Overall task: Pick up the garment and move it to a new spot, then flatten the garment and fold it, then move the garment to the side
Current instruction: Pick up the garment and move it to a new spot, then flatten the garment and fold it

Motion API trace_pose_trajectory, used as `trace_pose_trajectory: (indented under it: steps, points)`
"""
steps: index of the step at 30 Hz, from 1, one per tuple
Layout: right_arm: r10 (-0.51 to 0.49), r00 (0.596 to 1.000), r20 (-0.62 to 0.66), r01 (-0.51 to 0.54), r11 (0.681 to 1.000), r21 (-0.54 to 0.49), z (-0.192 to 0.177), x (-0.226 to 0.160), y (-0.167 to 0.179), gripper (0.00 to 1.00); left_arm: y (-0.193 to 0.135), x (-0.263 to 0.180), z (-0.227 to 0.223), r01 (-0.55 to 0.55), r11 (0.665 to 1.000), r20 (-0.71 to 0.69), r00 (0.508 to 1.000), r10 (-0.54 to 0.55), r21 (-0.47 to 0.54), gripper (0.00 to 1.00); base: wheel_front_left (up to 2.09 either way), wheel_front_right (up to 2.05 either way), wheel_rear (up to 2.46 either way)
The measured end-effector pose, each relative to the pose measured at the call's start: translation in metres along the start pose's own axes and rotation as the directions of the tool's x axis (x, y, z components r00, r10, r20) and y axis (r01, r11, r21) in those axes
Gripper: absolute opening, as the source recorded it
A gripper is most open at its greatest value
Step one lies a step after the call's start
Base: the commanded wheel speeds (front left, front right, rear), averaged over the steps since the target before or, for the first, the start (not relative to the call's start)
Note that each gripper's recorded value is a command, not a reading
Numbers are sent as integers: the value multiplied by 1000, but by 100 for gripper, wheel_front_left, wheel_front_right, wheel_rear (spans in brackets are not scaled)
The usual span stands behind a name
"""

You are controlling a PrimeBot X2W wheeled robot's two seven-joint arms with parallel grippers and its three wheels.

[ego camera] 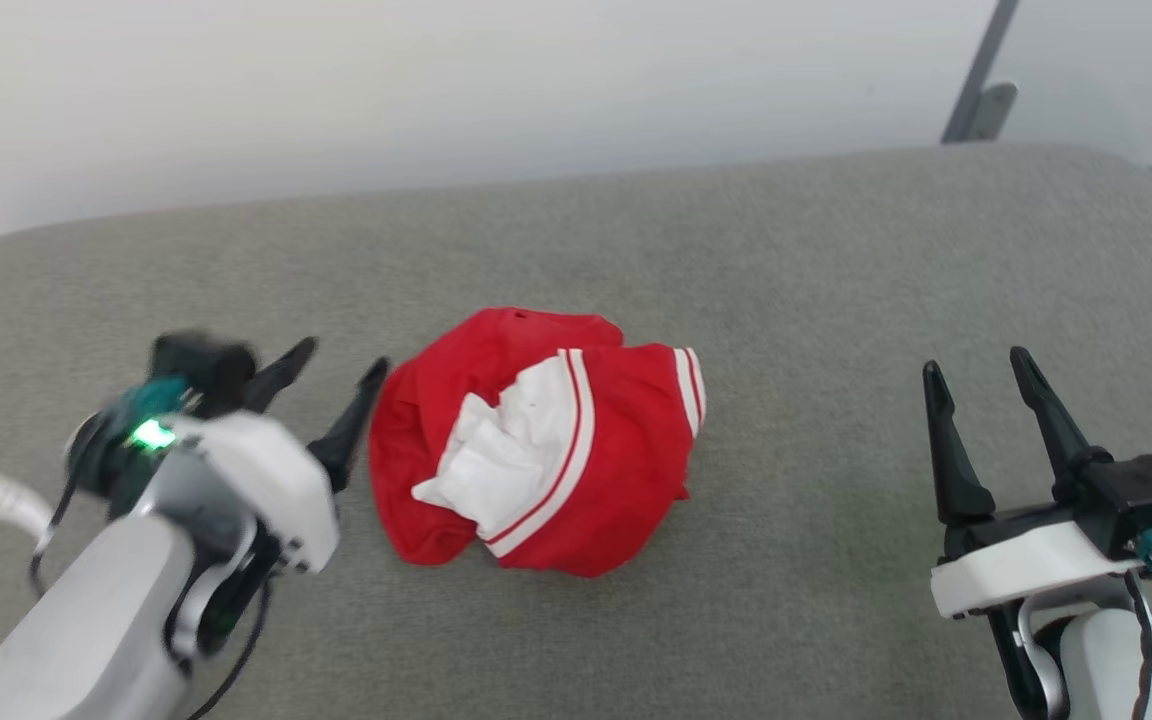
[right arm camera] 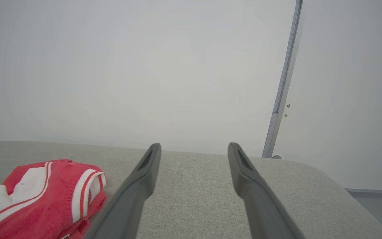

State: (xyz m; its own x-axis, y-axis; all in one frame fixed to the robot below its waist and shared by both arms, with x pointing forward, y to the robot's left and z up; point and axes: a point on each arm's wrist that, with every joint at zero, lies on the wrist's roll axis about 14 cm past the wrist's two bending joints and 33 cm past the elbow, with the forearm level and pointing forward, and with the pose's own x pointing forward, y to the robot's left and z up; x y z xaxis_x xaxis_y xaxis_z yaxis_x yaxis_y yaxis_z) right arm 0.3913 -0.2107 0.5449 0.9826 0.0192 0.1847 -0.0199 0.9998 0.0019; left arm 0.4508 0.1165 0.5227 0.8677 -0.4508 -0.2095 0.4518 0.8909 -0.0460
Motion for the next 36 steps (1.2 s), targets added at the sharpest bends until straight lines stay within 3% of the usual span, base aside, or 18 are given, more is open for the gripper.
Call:
trace_pose_trajectory:
  steps: [12,28,36]
  points:
    - [41,999,25,-41,999,-5,10,-4,11,100,42,-75,6,-213,976,217,951,219,-49,100,0,0,0]
    - [41,999,7,-41,999,1,5,-15,11,100,71,-135,-17,-355,926,241,895,376,-129,100,0,0,0]
    - [23,1000,-5,-23,1000,10,0,-23,9,100,73,-151,-15,-369,919,275,877,394,-140,100,0,0,0]
